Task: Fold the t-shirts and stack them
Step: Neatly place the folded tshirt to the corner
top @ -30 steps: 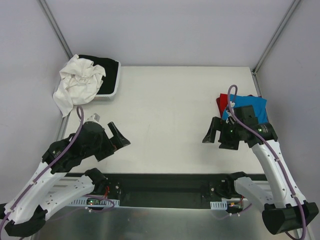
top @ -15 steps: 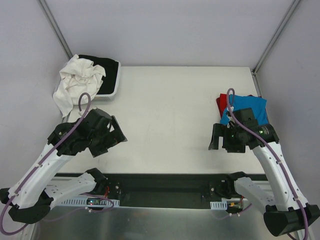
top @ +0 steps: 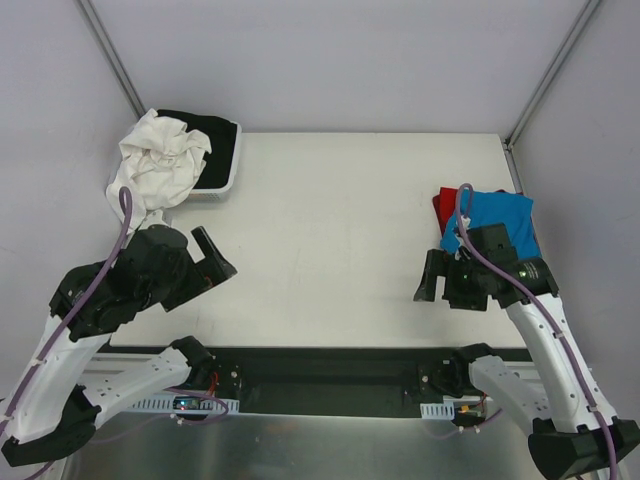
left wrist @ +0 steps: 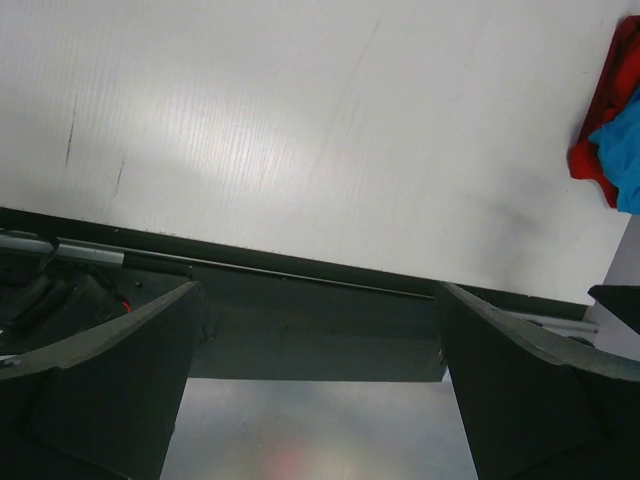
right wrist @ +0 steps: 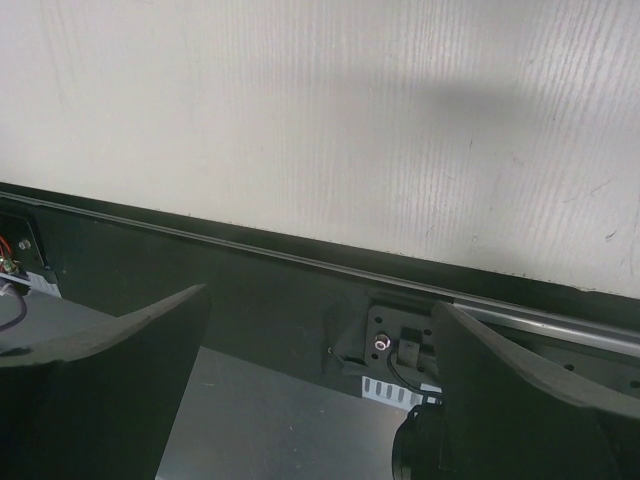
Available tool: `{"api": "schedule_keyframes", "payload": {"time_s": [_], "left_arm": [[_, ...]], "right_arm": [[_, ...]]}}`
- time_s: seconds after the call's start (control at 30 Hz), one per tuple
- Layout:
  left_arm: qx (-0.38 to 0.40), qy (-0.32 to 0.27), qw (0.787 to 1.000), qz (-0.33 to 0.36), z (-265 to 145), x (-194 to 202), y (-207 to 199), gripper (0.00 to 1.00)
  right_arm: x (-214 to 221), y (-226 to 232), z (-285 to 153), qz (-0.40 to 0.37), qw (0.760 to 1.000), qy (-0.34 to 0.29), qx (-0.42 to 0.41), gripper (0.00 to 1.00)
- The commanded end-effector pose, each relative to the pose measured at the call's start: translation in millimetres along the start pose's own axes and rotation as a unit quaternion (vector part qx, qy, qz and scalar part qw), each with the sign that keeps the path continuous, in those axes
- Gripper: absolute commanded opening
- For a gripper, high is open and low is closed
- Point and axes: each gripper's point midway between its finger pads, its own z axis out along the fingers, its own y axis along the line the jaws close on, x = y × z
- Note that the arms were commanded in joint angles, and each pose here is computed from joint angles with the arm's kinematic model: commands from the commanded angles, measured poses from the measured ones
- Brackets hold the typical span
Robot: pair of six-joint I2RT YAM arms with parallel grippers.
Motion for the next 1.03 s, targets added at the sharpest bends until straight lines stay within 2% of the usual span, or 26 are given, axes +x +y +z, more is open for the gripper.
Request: {"api": "schedule_keyframes", "payload": {"time_s": [0.0, 0.37, 1.0], "left_arm": [[-0.058, 0.003, 0.997, 0.042, -8.5, 0.3, 28.7, 0.99], [-0.077, 0.006, 0.995, 0.065, -1.1, 1.9, 35.1, 0.99], [-0.083, 0.021, 0.993, 0.078, 0.8, 8.2, 40.0, 0.99]], "right_arm": [[6.7, 2.5, 1.1, 0.017, 1.000, -0.006, -0.011, 0.96], [-2.0, 5.1, 1.7, 0.046, 0.999, -0.011, 0.000, 0.97], [1.6, -13.0, -0.1, 0.016, 0.999, -0.008, 0.046, 0.98]]}}
